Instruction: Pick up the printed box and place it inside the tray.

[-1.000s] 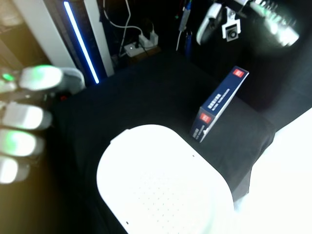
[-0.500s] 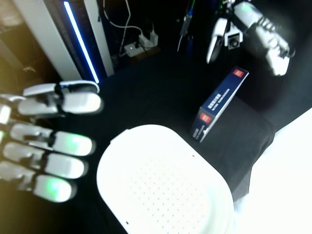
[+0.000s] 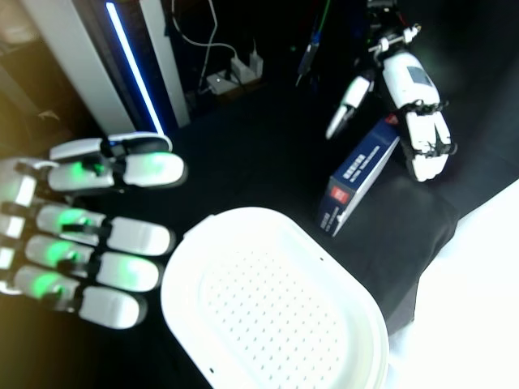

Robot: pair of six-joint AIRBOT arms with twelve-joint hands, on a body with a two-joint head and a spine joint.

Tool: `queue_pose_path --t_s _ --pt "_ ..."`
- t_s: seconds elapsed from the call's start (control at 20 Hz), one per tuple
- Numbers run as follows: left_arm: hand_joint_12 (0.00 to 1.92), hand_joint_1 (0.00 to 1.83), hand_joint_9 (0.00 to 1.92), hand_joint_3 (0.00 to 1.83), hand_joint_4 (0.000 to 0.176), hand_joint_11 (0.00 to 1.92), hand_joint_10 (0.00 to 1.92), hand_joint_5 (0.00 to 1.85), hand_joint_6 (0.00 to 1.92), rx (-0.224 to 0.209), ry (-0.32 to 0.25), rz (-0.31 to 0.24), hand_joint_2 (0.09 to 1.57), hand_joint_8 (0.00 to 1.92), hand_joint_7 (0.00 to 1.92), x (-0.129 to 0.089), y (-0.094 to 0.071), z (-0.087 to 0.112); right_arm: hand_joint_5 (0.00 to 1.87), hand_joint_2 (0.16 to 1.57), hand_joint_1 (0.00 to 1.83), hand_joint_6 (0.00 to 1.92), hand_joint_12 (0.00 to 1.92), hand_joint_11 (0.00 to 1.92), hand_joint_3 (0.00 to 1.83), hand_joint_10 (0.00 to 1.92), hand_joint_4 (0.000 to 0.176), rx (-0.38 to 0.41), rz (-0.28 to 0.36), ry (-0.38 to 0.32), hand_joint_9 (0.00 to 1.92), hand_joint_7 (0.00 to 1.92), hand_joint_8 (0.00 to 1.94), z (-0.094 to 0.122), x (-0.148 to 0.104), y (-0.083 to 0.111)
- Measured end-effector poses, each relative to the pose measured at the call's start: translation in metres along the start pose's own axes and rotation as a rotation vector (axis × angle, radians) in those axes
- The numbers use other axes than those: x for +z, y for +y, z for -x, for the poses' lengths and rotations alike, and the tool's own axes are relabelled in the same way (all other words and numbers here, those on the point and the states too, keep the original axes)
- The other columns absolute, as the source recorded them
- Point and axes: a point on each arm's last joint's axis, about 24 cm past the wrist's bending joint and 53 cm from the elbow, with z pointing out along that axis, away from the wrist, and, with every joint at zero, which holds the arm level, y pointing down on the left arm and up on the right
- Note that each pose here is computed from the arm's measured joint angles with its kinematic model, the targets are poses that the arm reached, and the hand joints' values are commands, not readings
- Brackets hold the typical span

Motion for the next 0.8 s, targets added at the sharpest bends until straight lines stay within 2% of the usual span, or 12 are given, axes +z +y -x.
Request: queue_pose_path --t_s 0.05,0.1,0.15,0.2,0.25,0.35,0.4,0.45,0.55,0.65,0.7,0.8 --pt "1.33 1.23 1.1 0.01 0.0 0.71 0.35 0.88 0.73 0.002 -0.004 -0.009 1.08 0.8 1.06 0.001 -0.003 0.0 0.0 0.78 0.57 0.0 0.03 0.02 0.01 0.01 0.155 0.004 0.002 -0.002 0.02 0.04 0.01 0.0 0.001 0.001" --pt "1.42 1.27 1.12 0.01 0.0 0.83 0.67 1.01 0.67 -0.007 -0.005 -0.018 1.09 1.05 1.05 0.004 -0.007 -0.004 0.0 0.78 0.58 0.0 0.03 0.01 0.01 0.01 0.151 0.008 0.003 -0.004 0.02 0.05 0.01 -0.002 0.002 0.001" --pt "1.42 1.27 1.08 0.0 0.0 0.8 0.77 1.06 0.63 -0.006 -0.008 -0.029 1.08 1.06 1.07 0.005 -0.01 -0.004 0.0 0.8 0.58 0.0 0.0 0.0 0.02 0.0 0.143 0.012 0.007 -0.002 0.01 0.04 0.01 -0.004 0.002 0.001" --pt "1.57 1.27 1.09 0.0 0.0 0.94 1.1 0.99 0.7 -0.015 -0.011 -0.041 1.11 1.19 1.02 0.006 -0.015 -0.007 0.0 0.81 0.56 0.0 0.0 0.0 0.02 0.0 0.144 0.019 0.008 0.0 0.0 0.04 0.0 -0.008 0.003 0.001" --pt "1.57 1.27 1.09 0.0 0.0 0.94 1.1 0.99 0.7 -0.014 -0.012 -0.043 1.11 1.19 1.02 0.007 -0.015 -0.007 0.0 0.81 0.56 0.0 0.0 0.0 0.02 0.0 0.144 0.022 0.009 0.0 0.0 0.04 0.0 -0.009 0.003 0.001" --pt "1.78 1.18 1.09 0.0 0.0 1.0 1.42 1.03 0.87 -0.024 -0.017 -0.045 1.09 1.12 1.06 0.01 -0.016 -0.005 0.0 0.8 0.61 0.0 0.0 0.0 0.01 0.0 0.13 0.025 0.009 -0.001 0.0 0.04 0.0 -0.012 0.004 -0.002" --pt "1.89 1.18 1.15 0.0 0.0 1.15 1.7 1.03 0.87 -0.03 -0.016 -0.044 1.09 1.37 1.09 0.012 -0.017 -0.004 0.0 0.78 0.63 0.0 0.01 0.02 0.0 0.0 0.142 0.029 0.009 -0.003 0.0 0.07 0.01 -0.013 0.005 -0.003" --pt "1.92 1.17 1.08 0.0 0.0 1.1 1.86 1.03 0.88 -0.027 -0.022 -0.053 1.09 1.52 1.02 0.013 -0.021 -0.001 0.0 0.75 0.65 0.0 0.01 0.03 0.0 0.0 0.151 0.036 0.006 -0.003 0.0 0.07 0.01 -0.014 0.006 -0.004" --pt "1.92 1.17 1.03 0.0 0.0 1.02 1.73 1.02 0.91 -0.013 -0.053 -0.091 1.1 1.4 0.98 0.018 -0.038 0.015 0.0 0.7 0.74 0.0 0.01 0.01 0.0 0.0 0.167 0.047 0.008 0.0 0.0 0.06 0.0 -0.015 0.008 -0.004" --pt "1.92 1.17 0.97 0.0 0.0 0.9 1.81 1.06 0.84 0.0 -0.1 -0.138 1.08 1.49 0.99 0.02 -0.058 0.038 0.04 0.7 0.65 0.01 0.06 0.12 0.0 0.0 0.176 0.049 0.018 -0.009 0.01 0.07 0.01 -0.014 0.01 -0.004" --pt "1.92 1.17 1.02 0.0 0.0 0.93 1.66 1.05 0.85 0.011 -0.134 -0.175 1.08 1.35 1.01 0.019 -0.073 0.053 0.03 0.7 0.64 0.01 0.07 0.14 0.0 0.0 0.176 0.052 0.021 -0.015 0.01 0.06 0.0 -0.013 0.012 -0.005" --pt "1.92 1.17 1.09 0.0 0.0 1.04 1.73 1.05 0.86 0.031 -0.177 -0.231 1.08 1.42 1.03 0.015 -0.096 0.072 0.01 0.68 0.66 0.0 0.05 0.06 0.0 0.0 0.176 0.06 0.018 -0.023 0.0 0.04 0.0 -0.014 0.015 -0.009"
